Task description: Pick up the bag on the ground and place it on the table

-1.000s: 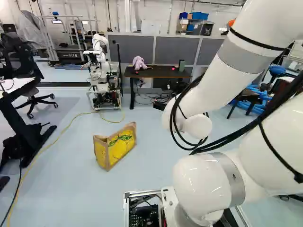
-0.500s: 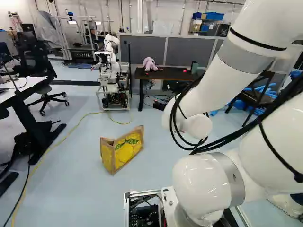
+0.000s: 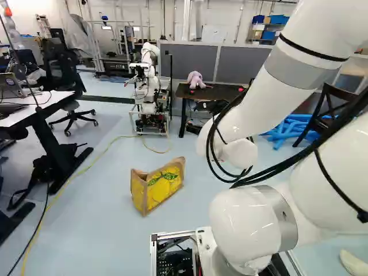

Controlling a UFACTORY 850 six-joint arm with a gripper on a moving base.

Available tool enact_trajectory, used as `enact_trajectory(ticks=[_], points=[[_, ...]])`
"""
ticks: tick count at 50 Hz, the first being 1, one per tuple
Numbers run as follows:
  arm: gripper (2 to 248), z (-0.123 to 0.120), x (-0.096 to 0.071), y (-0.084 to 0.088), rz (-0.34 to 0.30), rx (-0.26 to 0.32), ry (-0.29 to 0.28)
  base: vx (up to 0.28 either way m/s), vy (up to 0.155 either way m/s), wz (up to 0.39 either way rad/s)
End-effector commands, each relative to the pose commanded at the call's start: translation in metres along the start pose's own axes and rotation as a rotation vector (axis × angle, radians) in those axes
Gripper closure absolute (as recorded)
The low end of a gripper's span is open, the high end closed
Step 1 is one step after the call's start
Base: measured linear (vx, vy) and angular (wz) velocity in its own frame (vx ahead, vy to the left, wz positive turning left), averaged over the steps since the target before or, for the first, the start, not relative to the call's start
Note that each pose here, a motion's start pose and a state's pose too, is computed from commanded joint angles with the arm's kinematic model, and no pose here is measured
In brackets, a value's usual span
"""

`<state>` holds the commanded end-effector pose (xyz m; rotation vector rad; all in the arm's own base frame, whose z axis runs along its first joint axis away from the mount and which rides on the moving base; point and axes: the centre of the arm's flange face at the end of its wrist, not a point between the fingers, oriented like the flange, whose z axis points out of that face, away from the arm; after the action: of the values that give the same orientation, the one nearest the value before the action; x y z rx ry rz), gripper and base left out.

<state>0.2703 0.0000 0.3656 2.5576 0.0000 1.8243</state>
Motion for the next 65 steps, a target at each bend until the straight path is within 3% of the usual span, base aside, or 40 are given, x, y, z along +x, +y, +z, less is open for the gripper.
enact_trajectory(ticks=[38, 65], points=[[3, 0.000, 0.000, 0.000, 0.000, 0.000, 0.000, 0.142, 0.066, 0.172], [3, 0.018, 0.009, 0.002, -0.003, -0.001, -0.009, 0.008, -0.001, -0.001]])
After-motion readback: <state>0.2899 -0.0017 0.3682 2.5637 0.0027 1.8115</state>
